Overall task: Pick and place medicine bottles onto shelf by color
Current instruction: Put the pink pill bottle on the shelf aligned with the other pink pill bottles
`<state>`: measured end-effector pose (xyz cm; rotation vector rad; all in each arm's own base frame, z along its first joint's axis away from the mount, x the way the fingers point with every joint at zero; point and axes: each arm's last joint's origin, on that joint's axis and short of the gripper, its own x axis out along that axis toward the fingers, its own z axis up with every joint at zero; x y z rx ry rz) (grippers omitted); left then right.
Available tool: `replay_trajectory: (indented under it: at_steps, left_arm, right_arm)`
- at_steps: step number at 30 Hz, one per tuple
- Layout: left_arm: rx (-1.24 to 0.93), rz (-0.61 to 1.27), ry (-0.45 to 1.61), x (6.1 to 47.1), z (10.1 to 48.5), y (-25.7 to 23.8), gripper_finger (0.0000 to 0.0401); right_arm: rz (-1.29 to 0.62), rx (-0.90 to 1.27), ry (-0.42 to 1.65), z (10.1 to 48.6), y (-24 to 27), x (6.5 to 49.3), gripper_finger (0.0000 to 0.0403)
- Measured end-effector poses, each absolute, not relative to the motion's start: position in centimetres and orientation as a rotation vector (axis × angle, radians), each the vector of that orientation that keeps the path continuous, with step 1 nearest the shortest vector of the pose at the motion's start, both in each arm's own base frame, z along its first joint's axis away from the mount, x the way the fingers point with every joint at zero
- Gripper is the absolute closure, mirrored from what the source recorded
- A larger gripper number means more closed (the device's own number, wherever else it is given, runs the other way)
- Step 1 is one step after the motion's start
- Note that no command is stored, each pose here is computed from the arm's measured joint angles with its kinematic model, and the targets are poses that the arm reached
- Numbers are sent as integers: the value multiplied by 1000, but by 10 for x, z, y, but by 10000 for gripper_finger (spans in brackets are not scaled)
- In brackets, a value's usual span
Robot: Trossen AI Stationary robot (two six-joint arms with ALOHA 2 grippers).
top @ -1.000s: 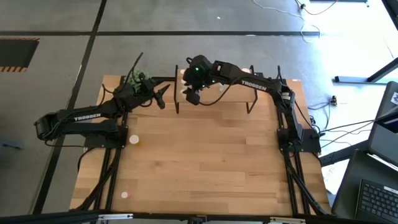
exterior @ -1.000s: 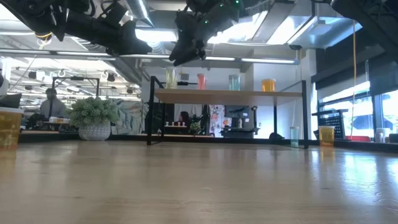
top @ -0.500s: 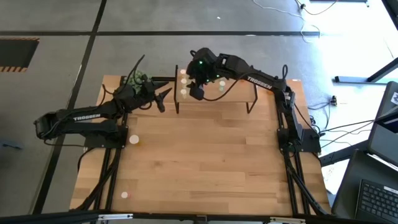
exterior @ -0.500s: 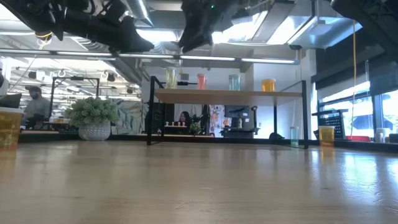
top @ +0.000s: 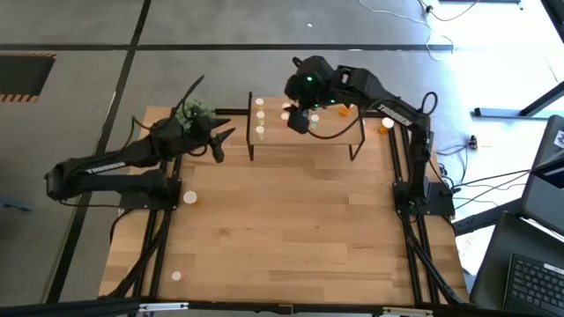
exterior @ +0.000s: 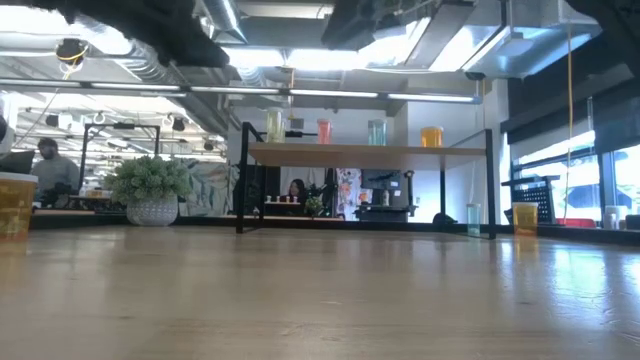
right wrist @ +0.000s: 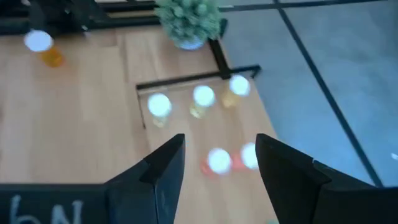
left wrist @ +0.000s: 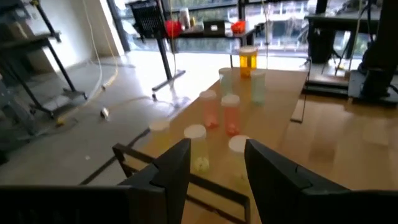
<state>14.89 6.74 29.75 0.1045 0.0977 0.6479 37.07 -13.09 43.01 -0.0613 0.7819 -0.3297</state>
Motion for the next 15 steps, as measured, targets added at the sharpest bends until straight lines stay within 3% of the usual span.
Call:
replay_trajectory:
  at_steps: [15]
  left_arm:
    - [-260, 531, 487, 118, 338, 36, 254]
  right_arm:
    - [-242, -104, 876, 466, -85, 310, 205]
